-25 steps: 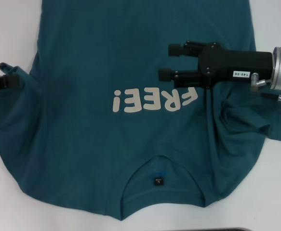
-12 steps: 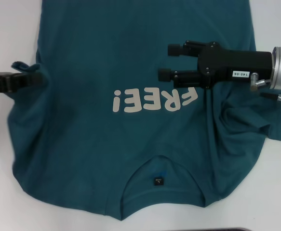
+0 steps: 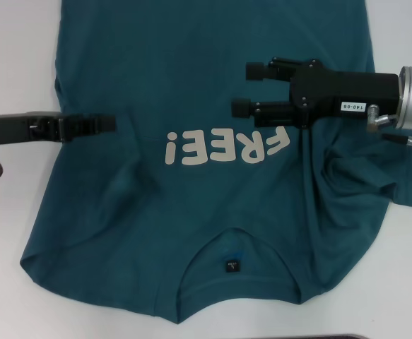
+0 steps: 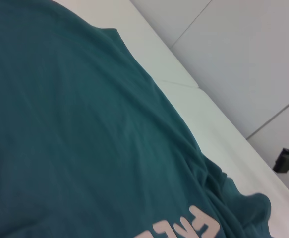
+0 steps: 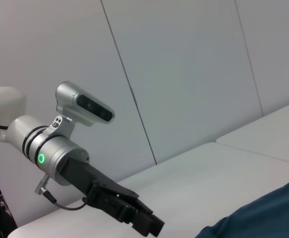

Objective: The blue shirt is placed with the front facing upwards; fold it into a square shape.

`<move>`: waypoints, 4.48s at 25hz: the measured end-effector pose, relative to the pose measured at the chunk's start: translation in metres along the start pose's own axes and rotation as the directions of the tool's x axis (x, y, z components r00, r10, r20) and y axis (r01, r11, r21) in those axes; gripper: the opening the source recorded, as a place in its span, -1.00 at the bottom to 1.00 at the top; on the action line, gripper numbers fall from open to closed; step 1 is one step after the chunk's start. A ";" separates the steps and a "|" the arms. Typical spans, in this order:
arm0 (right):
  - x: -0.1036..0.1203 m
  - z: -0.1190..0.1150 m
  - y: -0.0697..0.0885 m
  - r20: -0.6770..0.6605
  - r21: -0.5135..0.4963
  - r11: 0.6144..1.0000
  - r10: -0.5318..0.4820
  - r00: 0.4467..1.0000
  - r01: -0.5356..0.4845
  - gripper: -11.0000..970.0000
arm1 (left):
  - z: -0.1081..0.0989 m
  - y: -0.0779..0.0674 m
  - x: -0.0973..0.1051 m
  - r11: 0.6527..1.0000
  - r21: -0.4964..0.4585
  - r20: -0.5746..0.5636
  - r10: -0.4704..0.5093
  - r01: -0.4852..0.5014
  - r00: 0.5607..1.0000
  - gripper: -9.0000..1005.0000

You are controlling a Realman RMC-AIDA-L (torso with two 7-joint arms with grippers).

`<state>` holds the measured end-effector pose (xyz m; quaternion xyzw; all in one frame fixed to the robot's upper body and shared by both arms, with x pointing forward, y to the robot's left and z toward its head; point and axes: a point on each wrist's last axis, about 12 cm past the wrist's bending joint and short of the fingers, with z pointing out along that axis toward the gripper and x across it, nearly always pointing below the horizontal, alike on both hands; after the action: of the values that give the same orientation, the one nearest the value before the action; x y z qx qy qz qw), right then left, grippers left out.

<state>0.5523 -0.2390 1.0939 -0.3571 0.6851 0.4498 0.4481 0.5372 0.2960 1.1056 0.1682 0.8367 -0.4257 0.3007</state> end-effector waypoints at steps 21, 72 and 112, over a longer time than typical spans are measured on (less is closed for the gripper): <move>0.006 -0.027 -0.004 0.017 0.060 0.996 0.060 0.998 -0.061 0.88 | -0.010 0.002 0.015 0.999 -0.003 0.164 0.049 -0.049 0.985 0.51; 0.066 -0.176 -0.001 0.084 0.493 0.625 0.657 0.749 -0.605 0.76 | 0.020 0.000 0.036 0.990 0.090 0.169 0.094 -0.110 0.981 0.55; 0.067 -0.154 -0.010 0.071 0.508 0.632 0.647 0.759 -0.586 0.66 | 0.023 -0.006 0.045 0.928 0.151 0.047 0.338 -0.341 0.940 0.53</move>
<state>0.4932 -0.3928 1.0583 0.0021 0.8828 0.3597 0.3022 0.5080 0.2750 1.0700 0.3291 0.7558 -0.4335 0.3640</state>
